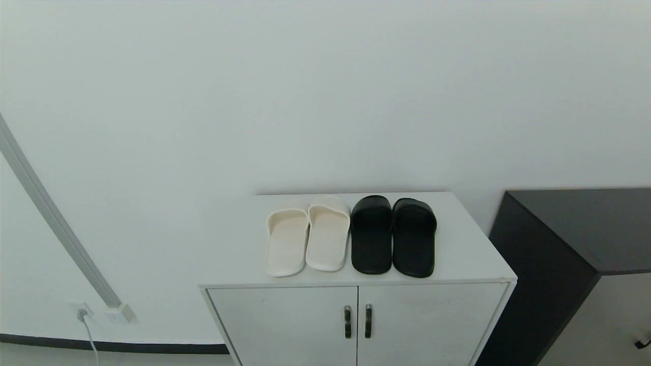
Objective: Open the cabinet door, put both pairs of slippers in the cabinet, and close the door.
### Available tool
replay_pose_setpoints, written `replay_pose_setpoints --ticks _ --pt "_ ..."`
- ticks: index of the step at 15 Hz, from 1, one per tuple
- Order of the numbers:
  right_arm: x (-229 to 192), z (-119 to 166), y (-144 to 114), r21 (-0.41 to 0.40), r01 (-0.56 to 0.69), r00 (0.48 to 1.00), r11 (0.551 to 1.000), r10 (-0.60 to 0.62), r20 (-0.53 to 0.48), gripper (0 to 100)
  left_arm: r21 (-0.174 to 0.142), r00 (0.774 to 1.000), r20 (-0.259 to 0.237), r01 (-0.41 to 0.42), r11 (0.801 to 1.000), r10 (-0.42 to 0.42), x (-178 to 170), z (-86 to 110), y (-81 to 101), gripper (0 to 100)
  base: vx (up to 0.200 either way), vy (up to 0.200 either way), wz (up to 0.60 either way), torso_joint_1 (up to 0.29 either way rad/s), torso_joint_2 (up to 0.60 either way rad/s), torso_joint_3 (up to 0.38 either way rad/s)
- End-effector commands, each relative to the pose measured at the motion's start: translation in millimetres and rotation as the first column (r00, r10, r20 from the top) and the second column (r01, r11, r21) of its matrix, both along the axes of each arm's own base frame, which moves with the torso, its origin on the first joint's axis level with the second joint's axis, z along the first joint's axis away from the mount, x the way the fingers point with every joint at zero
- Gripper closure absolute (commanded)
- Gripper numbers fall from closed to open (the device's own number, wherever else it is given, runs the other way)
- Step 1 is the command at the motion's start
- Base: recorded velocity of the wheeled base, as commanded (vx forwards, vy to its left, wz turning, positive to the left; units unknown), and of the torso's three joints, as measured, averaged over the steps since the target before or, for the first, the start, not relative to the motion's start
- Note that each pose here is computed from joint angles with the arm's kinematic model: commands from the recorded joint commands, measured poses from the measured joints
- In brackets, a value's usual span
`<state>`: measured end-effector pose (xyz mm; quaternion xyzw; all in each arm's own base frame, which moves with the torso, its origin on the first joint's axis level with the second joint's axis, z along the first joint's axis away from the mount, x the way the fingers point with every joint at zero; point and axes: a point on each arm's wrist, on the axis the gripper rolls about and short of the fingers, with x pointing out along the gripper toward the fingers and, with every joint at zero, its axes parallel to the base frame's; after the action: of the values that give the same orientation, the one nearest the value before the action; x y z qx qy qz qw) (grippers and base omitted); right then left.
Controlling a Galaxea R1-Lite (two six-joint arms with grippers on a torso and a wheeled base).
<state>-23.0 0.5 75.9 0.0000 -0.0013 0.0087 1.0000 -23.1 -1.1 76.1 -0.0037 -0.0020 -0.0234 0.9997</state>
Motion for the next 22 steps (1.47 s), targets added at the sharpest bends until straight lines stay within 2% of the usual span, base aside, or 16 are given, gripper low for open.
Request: replay_pose_setpoints --ticks 1,4,5,6,8,9,12,15,17,22 --pt "0.2 -0.1 0.0 0.005 -0.001 1.000 1.000 0.001 0.000 0 0.000 1.000 -0.001 -0.001 1.000 0.001 0.1 0.0 0.0 100 0.000 0.000 0.00 0.000 0.00 0.000" --pt "-0.1 0.6 0.0 0.028 0.002 1.000 1.000 -0.002 0.002 0 0.000 1.000 -0.001 -0.001 1.000 0.001 0.1 0.0 0.0 100 0.000 0.000 0.00 0.000 0.00 0.000" --pt "-2.2 10.9 -0.1 0.048 0.006 0.999 0.999 -0.008 0.035 0 0.000 1.000 -0.001 -0.001 1.000 0.001 0.1 0.0 0.0 100 0.000 0.000 0.00 0.000 0.00 0.000" --pt "-4.9 54.9 0.0 0.176 -0.016 0.999 0.984 0.009 0.040 0 0.000 1.000 -0.001 -0.001 1.000 0.001 0.1 0.0 0.0 100 0.000 0.000 0.00 0.000 0.00 0.000" --pt "15.5 52.7 0.5 0.051 -0.021 0.988 0.998 0.029 -0.153 0 0.000 1.000 -0.001 -0.001 1.000 0.001 0.1 0.0 0.0 100 0.000 0.000 0.00 0.000 0.00 0.000" --pt "26.5 54.7 0.6 0.054 -0.025 0.974 0.998 0.036 -0.224 0 0.000 1.000 -0.001 -0.001 1.000 0.001 0.1 0.0 0.0 100 0.000 0.000 0.00 0.000 0.00 0.000" --pt "69.5 79.3 2.9 0.062 -0.070 0.962 0.996 0.084 -0.260 0 0.000 1.000 -0.001 -0.001 1.000 0.001 0.1 0.0 0.0 100 0.000 0.000 0.00 0.000 0.00 0.000" --pt "114.6 94.8 13.6 0.117 -0.123 0.943 0.986 0.152 -0.295 0 0.000 1.000 -0.001 -0.001 1.000 0.001 0.1 0.0 0.0 100 0.000 0.000 0.00 0.000 0.00 0.000" --pt "150.4 102.5 35.5 0.138 -0.114 0.933 0.984 0.154 -0.325 0 0.000 1.000 -0.001 -0.001 1.000 0.001 0.1 0.0 0.0 100 0.000 0.000 0.00 0.000 0.00 0.000" --pt "185.7 118.5 108.5 0.143 -0.120 0.939 0.983 0.158 -0.304 0 0.001 1.000 -0.001 -0.001 1.000 0.001 0.1 0.0 0.0 100 0.000 0.000 0.00 0.000 0.00 0.000"
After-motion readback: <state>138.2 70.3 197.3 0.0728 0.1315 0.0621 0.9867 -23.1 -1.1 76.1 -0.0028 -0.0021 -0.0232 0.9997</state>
